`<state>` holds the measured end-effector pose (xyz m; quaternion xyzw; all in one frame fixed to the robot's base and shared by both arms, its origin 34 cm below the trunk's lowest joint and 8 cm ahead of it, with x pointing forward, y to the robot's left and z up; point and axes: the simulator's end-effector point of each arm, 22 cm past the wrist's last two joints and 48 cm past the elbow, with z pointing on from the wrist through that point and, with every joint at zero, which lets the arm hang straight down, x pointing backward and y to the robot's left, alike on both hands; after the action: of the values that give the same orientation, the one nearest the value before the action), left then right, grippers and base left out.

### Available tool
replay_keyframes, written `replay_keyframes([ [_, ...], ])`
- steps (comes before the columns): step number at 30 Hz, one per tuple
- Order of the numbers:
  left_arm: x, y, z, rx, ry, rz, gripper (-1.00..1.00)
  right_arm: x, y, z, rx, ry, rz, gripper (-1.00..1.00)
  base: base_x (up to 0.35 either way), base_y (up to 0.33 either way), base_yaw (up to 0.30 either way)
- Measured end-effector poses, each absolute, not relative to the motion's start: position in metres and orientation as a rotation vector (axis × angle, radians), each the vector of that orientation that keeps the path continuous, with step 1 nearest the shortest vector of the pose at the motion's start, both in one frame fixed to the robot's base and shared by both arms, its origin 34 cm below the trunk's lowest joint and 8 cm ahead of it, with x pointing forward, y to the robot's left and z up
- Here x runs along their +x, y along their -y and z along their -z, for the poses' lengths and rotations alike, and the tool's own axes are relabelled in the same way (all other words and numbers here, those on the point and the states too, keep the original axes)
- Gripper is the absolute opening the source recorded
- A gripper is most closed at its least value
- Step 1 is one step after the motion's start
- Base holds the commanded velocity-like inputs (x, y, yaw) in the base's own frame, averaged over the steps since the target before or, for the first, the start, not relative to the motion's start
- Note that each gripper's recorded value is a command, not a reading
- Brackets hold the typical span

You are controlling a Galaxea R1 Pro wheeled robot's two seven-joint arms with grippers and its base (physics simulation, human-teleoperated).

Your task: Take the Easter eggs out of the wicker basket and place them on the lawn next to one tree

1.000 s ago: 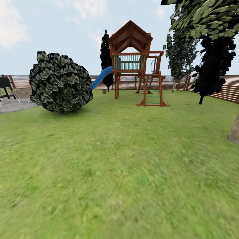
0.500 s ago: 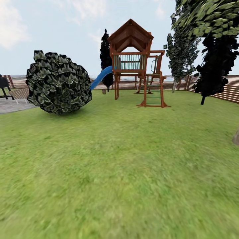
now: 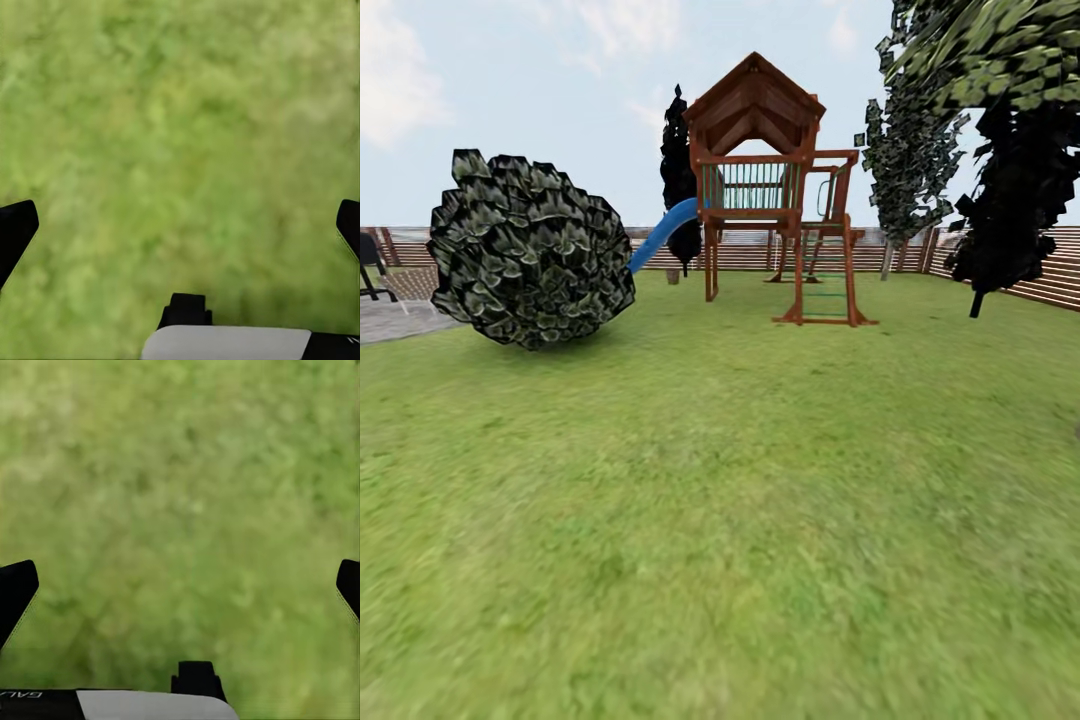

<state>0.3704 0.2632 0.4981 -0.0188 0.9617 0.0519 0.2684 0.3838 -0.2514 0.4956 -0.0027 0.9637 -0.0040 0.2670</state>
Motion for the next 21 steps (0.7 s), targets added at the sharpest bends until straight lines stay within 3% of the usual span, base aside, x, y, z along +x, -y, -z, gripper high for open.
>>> replay_keyframes([
  [8,0.3704,-0.2633,-0.4981,-0.051,-2.594,-0.14,1.0,0.3836,0.2515,-0.4954,-0.006,-2.602,0.011,1.0,0.335,0.0,0.15],
  [21,0.3704,-0.2643,-0.4981,-0.05,-2.594,-0.142,1.0,0.382,0.2536,-0.4946,-0.003,-2.605,0.016,1.0,0.335,0.0,0.011],
])
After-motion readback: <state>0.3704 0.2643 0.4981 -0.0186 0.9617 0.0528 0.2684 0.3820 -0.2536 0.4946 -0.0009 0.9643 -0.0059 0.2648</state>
